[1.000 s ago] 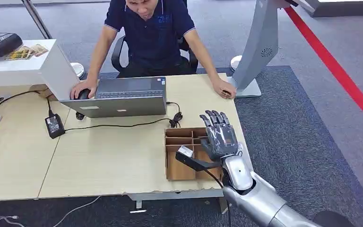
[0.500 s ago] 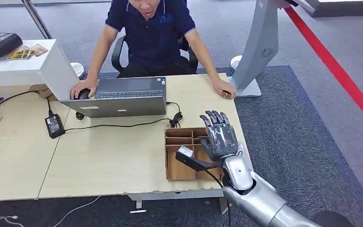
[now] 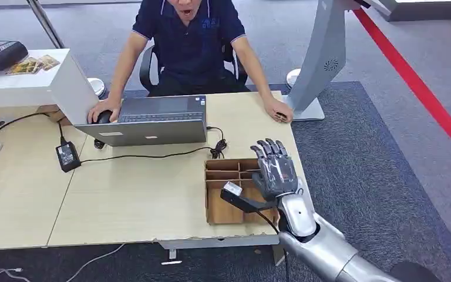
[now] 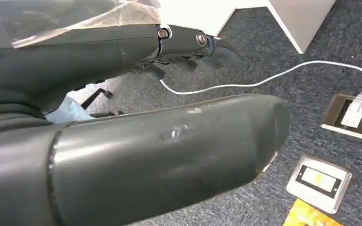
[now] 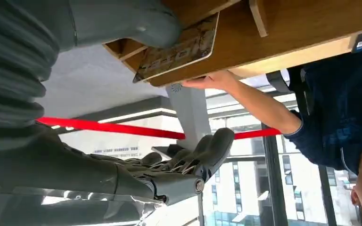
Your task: Pass the card to the sensor for recognition and then transmit it.
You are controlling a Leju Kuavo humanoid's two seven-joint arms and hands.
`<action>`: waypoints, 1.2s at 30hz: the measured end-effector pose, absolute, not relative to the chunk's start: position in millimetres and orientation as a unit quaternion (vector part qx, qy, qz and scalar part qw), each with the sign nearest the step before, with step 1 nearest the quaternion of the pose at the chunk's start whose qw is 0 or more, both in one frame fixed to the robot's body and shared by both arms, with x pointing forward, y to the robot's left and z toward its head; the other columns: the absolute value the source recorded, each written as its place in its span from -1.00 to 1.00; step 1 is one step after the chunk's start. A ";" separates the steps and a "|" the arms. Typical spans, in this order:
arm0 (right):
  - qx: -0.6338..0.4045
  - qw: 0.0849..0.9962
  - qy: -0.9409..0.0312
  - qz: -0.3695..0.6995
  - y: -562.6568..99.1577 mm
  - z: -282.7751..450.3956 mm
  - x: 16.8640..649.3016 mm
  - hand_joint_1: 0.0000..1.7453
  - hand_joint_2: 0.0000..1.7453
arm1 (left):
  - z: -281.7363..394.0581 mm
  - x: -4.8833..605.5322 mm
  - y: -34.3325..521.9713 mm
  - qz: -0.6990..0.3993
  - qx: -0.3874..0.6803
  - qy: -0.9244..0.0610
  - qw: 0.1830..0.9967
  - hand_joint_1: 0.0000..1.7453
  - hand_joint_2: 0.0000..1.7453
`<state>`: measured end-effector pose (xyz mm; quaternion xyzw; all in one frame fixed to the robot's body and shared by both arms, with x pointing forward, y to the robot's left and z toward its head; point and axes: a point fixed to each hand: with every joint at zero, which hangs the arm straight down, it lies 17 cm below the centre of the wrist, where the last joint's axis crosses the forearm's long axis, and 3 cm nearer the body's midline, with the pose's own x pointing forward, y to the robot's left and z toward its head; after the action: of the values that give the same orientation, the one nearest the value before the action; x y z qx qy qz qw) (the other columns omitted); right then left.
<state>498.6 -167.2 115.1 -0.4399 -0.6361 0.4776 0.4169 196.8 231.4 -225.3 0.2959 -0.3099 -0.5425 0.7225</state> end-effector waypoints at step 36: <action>-0.442 0.419 -0.630 0.482 -172.6 109.8 497.2 -0.30 1.00 | -225.1 197.1 232.3 -0.540 0.297 -0.310 0.724 -1.00 -1.00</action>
<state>497.2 -172.6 109.8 -0.4419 -0.6301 0.4815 0.4194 197.1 232.3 -225.1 0.2971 -0.3099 -0.5401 0.7239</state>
